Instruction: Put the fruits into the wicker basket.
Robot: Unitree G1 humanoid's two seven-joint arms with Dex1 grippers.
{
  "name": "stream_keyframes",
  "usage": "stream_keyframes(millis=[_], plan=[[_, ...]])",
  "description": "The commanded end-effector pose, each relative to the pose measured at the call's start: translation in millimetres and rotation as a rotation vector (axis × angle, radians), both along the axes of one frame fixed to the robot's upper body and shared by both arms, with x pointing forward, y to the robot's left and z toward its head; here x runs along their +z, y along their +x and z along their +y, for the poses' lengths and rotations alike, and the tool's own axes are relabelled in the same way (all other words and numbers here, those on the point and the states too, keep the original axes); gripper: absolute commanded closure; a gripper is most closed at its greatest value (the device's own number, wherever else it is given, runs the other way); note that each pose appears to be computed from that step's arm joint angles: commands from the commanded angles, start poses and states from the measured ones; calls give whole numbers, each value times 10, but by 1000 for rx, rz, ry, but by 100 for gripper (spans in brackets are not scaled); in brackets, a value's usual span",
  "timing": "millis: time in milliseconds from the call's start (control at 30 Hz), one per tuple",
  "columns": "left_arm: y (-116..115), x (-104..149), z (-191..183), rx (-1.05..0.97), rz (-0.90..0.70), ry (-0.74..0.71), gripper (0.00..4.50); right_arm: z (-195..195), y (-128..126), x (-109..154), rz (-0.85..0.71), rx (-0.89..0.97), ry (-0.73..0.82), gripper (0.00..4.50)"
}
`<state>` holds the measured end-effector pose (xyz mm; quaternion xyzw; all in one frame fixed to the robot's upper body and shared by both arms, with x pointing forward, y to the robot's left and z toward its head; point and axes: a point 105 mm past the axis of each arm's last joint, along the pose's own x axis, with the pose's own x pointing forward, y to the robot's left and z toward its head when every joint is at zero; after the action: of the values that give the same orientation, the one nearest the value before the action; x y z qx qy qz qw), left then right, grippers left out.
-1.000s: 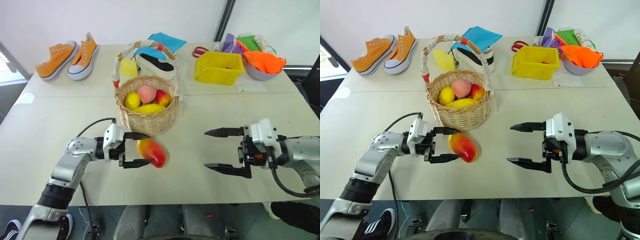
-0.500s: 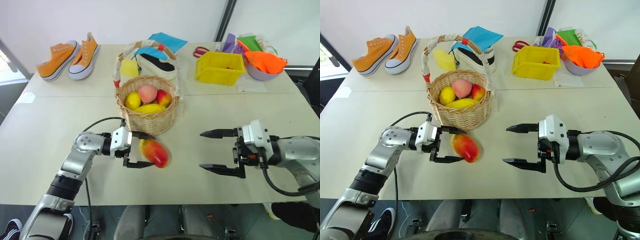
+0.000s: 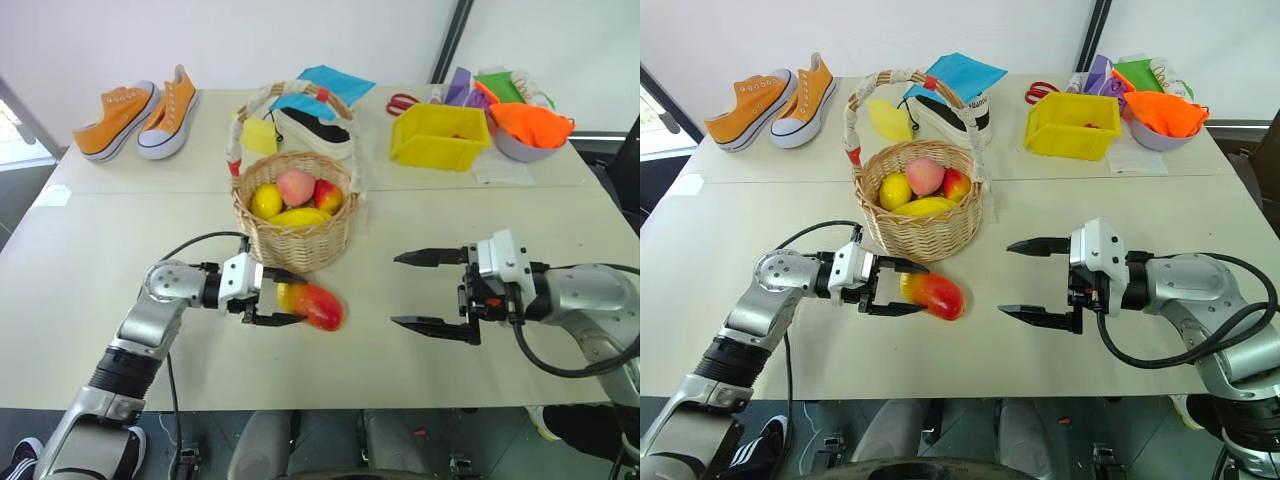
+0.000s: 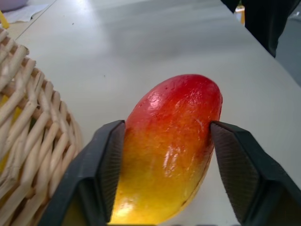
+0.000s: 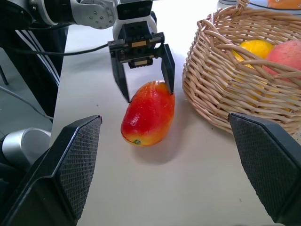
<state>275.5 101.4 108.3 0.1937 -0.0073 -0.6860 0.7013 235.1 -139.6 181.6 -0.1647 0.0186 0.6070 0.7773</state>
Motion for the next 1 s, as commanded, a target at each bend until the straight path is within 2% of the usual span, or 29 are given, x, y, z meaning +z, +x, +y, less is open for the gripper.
stream_keyframes(millis=[33, 267, 400, 500, 667, 700, 733, 800, 867, 1000], plan=[[-98, -54, -24, -27, 60, 10, 125, 32, -2, 70, -42, 16, 9, 0], [-90, -45, 27, 4, 107, 18, 125, 35, 15, 70, -51, 11, 15, 0], [-132, 211, -20, 9, 245, -134, 125, 35, 27, 75, -58, 7, 16, 0], [-109, 323, 97, 41, 239, -150, 125, 30, 32, 69, -57, 2, 16, 0], [-77, 367, 186, 40, 115, -74, 125, 32, 54, 63, -61, 0, 14, 0], [-52, 355, 177, 34, 82, -50, 75, 38, 62, 65, -65, 1, 15, 0], [-40, 341, 162, 22, 68, -34, 44, 45, 72, 67, -62, 1, 20, 0], [-30, 309, 93, -16, 50, -17, 18, 60, 89, 63, -64, 5, 21, 0], [-64, 299, 25, -60, 77, -18, 18, 70, 101, 62, -64, 7, 22, 0], [-93, 160, -91, -145, -11, 66, 18, 82, 120, 66, -71, 6, 24, 0]])
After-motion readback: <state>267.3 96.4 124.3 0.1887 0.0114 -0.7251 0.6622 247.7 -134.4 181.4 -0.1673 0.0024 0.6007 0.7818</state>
